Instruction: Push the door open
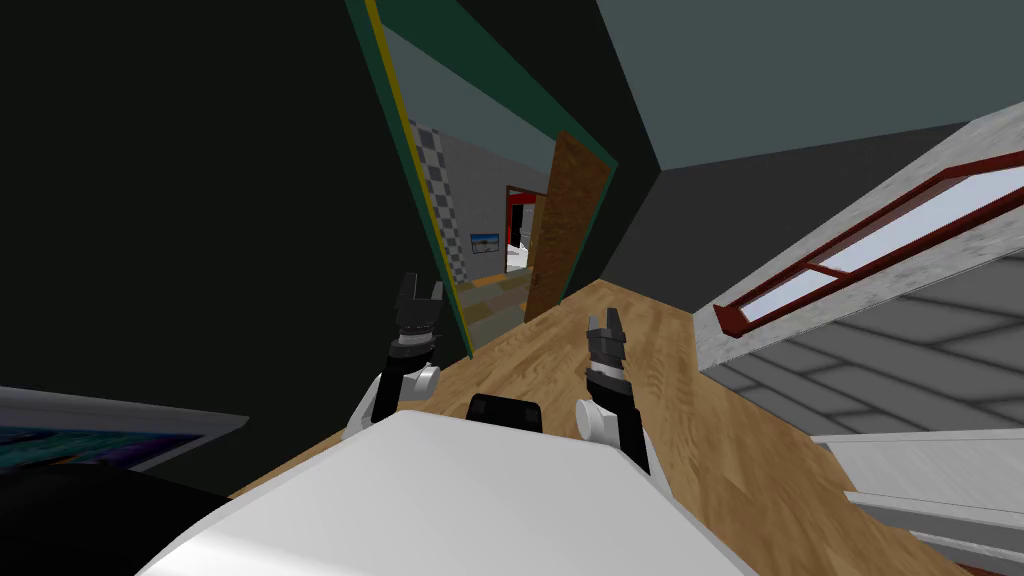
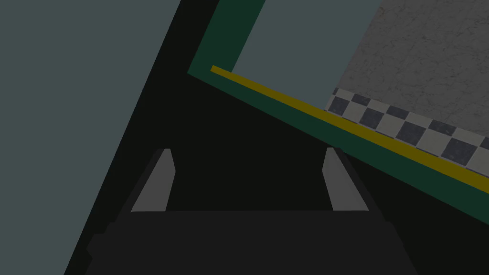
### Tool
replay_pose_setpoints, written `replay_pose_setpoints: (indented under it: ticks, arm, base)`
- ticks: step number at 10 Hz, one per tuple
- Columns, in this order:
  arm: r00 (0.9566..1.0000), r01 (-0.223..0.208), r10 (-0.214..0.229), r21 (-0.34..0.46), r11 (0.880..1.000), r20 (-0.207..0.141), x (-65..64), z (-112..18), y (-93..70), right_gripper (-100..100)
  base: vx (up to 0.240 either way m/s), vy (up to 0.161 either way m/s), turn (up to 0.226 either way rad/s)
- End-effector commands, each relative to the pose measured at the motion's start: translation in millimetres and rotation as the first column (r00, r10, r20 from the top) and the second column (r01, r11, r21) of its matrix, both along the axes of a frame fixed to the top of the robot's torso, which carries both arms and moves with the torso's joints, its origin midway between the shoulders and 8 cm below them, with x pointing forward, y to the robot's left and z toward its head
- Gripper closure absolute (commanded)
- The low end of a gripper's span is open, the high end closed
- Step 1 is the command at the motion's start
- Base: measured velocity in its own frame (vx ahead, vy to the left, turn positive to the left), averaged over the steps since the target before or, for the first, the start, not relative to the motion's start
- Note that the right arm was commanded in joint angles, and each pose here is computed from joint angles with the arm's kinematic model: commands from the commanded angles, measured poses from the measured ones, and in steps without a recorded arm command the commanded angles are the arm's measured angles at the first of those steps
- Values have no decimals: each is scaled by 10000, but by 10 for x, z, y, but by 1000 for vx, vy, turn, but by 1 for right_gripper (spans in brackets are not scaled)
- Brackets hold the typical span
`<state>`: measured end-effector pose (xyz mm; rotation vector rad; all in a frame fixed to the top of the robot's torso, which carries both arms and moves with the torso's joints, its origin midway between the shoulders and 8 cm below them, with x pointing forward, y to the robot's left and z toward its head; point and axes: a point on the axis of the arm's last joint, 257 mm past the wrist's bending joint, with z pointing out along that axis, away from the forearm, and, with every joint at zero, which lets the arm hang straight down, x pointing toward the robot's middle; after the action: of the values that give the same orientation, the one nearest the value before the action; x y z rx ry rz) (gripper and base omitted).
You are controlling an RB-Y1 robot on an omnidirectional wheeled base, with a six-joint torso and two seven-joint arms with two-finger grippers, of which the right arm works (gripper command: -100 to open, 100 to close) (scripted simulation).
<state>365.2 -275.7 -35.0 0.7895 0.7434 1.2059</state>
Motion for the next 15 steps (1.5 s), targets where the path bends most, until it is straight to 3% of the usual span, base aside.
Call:
replay_pose_setpoints:
  ticks: [1,7,15]
  arm:
    - [9998,-183,183,-13,9998,-119,56,-88,46,-100]
    - [9955,-776,776,14,9970,-544,246,-409,206,-100]
    - [9827,-1476,1482,132,9890,-1110,469,-838,419,-100]
  base:
    - [67,-30,43]
    - [119,-63,39]
    - [96,-56,39]
